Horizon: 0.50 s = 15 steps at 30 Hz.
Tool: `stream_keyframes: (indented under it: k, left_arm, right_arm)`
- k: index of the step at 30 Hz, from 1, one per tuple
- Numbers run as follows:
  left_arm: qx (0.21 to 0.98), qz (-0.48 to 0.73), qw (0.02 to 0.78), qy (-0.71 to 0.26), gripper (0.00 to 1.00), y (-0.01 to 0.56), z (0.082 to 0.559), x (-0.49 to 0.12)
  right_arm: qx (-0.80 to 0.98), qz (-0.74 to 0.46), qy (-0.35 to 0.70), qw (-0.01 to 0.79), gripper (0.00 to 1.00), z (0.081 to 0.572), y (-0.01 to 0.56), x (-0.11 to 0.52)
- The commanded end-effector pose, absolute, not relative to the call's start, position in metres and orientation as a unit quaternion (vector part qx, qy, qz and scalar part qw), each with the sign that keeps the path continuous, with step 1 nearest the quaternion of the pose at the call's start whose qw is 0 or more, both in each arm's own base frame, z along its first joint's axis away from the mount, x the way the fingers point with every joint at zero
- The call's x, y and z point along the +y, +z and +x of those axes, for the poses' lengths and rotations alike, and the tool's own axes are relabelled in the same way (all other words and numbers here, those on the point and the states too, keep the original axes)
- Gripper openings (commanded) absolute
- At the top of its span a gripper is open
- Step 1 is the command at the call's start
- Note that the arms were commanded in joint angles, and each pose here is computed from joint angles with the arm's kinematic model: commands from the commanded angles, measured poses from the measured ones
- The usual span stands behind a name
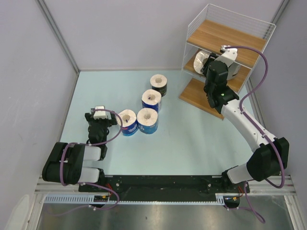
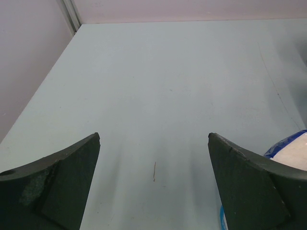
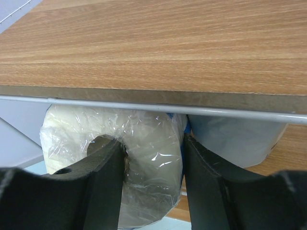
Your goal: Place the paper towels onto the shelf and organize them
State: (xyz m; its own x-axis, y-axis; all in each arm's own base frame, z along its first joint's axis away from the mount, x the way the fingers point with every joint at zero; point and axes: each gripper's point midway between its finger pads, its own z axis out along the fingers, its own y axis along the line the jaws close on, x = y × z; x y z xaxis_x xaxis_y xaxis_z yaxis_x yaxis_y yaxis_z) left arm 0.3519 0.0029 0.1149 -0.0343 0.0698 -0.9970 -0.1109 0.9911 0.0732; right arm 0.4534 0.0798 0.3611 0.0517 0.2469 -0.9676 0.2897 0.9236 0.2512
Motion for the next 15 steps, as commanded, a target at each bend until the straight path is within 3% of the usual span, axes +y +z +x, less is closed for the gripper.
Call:
stream_keyframes:
  k: [1,9,15]
  left_arm:
    - [0.697,-0.013,0.716,0.048,1.00,0.1321,0.3568,-0.0023]
    - [0.697,-0.014,0.715,0.047,1.00,0.1315,0.3568,-0.0025]
    - [0.697,-0.014,0.716,0.047,1.00,0.1321,0.3568,-0.0025]
  right_arm:
    - [0.637,0.229,-0.001,0.736,0.52,0.4459,0.4130,0.0694]
    - [0.636,0.234,-0.004,0.736,0.70,0.4445,0.4132,0.0673]
    - [0.633,0.231,-0.002,0.739,0.71,0.4430,0.4170,0.0671]
